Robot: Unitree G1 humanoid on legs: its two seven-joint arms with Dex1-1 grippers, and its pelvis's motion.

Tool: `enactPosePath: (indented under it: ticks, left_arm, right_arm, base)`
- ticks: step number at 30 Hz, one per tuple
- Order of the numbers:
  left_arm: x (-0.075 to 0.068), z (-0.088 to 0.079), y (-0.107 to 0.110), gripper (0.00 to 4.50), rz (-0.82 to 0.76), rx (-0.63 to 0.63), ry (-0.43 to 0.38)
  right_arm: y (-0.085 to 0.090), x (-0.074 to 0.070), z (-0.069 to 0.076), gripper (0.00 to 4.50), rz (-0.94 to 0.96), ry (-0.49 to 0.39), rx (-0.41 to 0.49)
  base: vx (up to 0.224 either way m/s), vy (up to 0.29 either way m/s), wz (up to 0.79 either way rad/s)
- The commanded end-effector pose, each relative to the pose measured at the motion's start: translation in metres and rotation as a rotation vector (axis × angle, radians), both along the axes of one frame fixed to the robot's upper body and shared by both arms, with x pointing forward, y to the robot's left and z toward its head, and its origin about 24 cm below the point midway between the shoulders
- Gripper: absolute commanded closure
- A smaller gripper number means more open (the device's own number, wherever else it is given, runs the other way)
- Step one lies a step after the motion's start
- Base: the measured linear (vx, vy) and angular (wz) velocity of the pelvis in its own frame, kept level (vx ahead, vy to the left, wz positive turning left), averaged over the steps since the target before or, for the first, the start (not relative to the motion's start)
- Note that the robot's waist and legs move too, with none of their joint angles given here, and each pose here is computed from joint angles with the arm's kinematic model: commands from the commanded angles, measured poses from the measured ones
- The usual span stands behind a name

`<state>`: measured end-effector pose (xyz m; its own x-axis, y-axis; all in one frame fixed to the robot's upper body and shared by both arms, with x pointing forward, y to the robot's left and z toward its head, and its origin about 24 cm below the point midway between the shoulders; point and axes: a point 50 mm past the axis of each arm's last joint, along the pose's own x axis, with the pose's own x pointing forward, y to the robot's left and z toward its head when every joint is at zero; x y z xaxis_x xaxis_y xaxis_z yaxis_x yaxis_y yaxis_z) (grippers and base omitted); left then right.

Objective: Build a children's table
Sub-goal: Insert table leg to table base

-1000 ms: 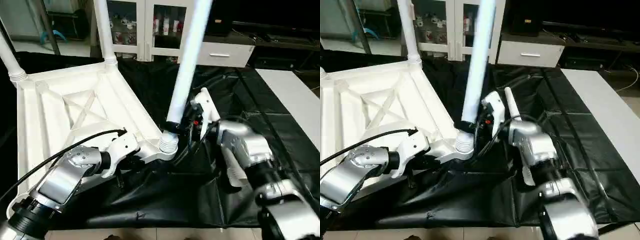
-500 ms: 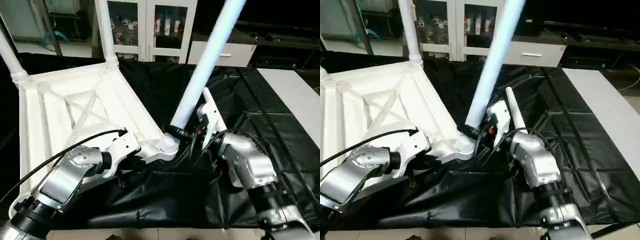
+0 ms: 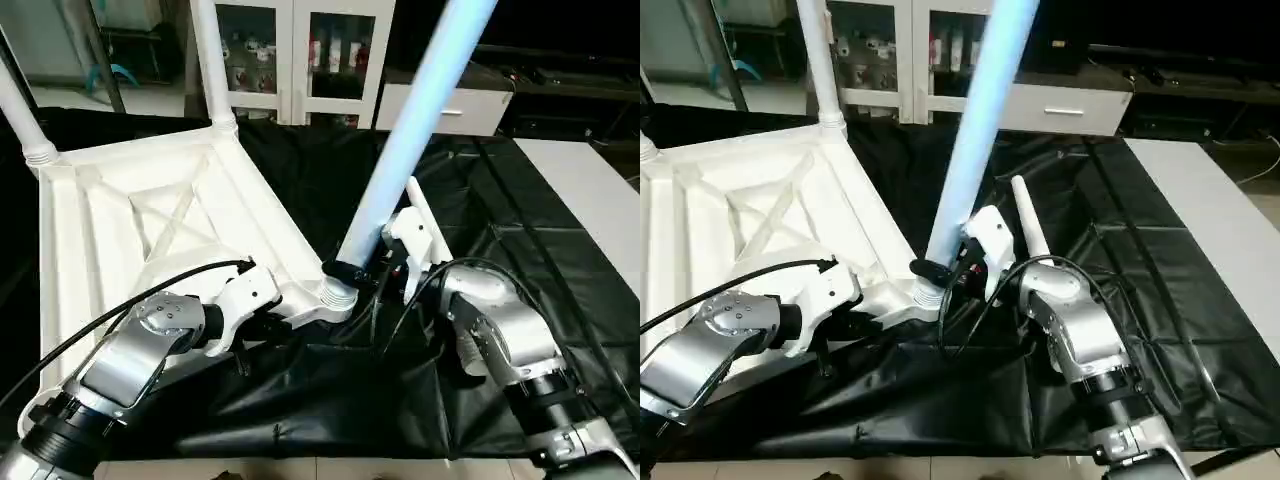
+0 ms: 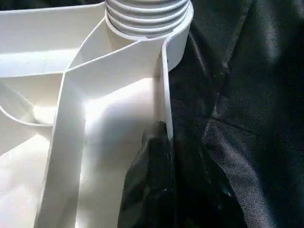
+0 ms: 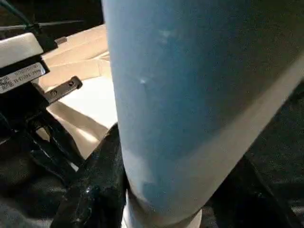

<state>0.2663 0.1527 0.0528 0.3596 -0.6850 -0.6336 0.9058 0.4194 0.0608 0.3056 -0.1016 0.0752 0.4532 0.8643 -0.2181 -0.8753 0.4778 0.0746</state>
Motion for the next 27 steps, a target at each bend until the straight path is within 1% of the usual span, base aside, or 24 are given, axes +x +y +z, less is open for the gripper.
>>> enactPosePath:
  ticks: [1, 3, 5, 6, 7, 10, 14, 17, 23, 25, 27]
  left_arm:
    - [-0.004, -0.007, -0.002, 4.5, -0.024, 0.013, 0.027]
    - [-0.004, -0.007, -0.003, 4.5, -0.028, 0.01, 0.025]
    - [-0.004, -0.007, -0.003, 4.5, -0.028, 0.009, 0.025]
    - [-0.004, -0.007, -0.004, 4.5, -0.029, 0.006, 0.024]
    - [-0.004, -0.006, -0.004, 4.5, -0.027, 0.004, 0.023]
    - [-0.004, -0.007, -0.004, 4.5, -0.02, 0.002, 0.02]
    - [-0.004, -0.007, -0.002, 4.5, -0.013, 0.002, 0.021]
    - [-0.003, -0.008, -0.001, 4.5, -0.006, 0.003, 0.016]
    - [0.0, -0.007, -0.001, 4.5, 0.002, -0.008, 0.012]
    - [0.0, -0.007, -0.001, 4.5, 0.003, -0.009, 0.015]
    - [-0.001, -0.007, 0.0, 4.5, -0.001, -0.009, 0.022]
  right_arm:
    - [-0.011, -0.012, -0.039, 2.66, 0.015, 0.203, -0.145]
    - [-0.01, -0.012, -0.041, 2.66, 0.036, 0.231, -0.171]
    - [-0.01, -0.012, -0.041, 2.66, 0.037, 0.232, -0.172]
    - [-0.008, -0.012, -0.042, 2.66, 0.037, 0.249, -0.171]
    - [-0.006, -0.012, -0.044, 2.66, 0.031, 0.257, -0.167]
    - [-0.008, -0.015, -0.052, 2.66, 0.02, 0.277, -0.194]
    - [-0.01, -0.016, -0.059, 2.66, 0.003, 0.3, -0.209]
    - [-0.011, -0.015, -0.064, 2.66, -0.017, 0.307, -0.216]
    - [-0.01, -0.009, -0.064, 2.66, -0.044, 0.304, -0.196]
    - [-0.007, -0.007, -0.06, 2.66, -0.037, 0.292, -0.181]
    - [-0.006, -0.006, -0.059, 2.66, -0.021, 0.286, -0.188]
  base:
    - [0.0, 0.0, 0.0]
    - [0.0, 0.0, 0.0]
    - [0.0, 0.0, 0.0]
    - [0.0, 0.0, 0.0]
    - [0.0, 0.0, 0.0]
    - [0.0, 0.0, 0.0]
    - [0.0, 0.0, 0.0]
    - [0.0, 0.0, 0.0]
    - [0.0, 0.0, 0.0]
    - [0.0, 0.0, 0.0]
    - [0.0, 0.0, 0.0]
